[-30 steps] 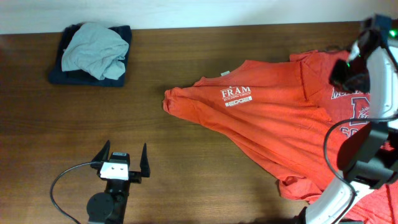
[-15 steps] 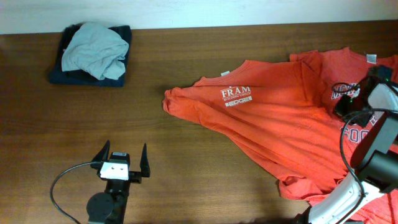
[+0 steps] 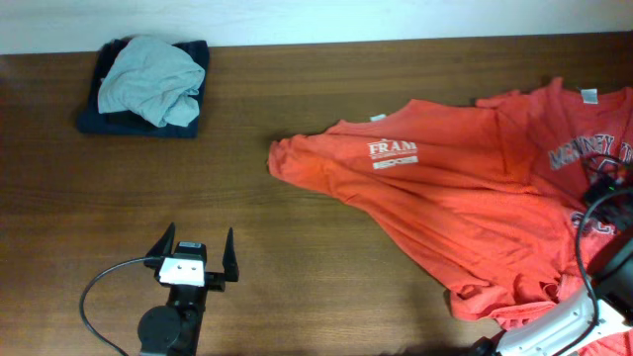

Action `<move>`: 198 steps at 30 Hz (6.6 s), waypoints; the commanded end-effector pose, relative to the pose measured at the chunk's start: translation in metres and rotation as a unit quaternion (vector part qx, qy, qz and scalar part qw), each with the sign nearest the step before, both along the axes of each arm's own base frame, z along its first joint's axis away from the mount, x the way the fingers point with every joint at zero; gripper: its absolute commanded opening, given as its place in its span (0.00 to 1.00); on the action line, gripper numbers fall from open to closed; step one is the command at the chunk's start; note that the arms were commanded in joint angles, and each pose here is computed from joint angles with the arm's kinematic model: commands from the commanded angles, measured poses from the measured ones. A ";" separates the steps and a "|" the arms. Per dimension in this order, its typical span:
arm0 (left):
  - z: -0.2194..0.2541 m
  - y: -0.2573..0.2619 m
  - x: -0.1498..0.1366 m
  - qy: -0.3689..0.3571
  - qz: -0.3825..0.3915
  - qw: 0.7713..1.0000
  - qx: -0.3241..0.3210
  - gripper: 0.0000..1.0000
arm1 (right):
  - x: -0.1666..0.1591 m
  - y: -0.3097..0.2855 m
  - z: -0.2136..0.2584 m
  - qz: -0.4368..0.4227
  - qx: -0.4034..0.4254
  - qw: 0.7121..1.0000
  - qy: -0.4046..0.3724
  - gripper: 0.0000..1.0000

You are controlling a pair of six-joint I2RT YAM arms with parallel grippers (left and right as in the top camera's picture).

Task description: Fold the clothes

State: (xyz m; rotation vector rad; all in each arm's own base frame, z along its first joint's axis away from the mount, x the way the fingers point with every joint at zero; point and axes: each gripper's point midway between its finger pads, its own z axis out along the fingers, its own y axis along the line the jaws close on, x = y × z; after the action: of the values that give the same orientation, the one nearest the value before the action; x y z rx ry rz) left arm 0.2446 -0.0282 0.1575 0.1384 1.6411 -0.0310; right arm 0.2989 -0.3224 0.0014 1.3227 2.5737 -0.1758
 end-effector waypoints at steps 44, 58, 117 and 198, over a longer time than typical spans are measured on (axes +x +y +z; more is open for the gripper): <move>-0.022 -0.129 0.224 0.421 -0.266 0.867 -0.023 0.94 | 0.063 0.078 0.156 0.117 0.114 0.986 -0.040 0.04; -0.091 -0.131 0.221 0.401 -0.348 0.824 0.198 0.81 | 0.057 0.069 0.154 0.111 0.092 0.989 -0.018 0.04; -0.070 -0.082 0.244 0.429 -0.167 0.869 0.183 0.01 | 0.050 0.062 0.153 0.106 0.074 0.992 0.004 0.04; -0.032 0.070 0.239 0.492 0.144 0.858 0.049 0.03 | 0.071 0.232 -0.022 0.339 0.037 0.933 0.116 0.04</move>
State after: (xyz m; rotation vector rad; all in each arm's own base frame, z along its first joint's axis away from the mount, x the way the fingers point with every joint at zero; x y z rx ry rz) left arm 0.4807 0.0331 0.1167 -0.0304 2.7035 0.2243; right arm 0.4007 -0.0570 -0.0010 0.3681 2.9930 0.2324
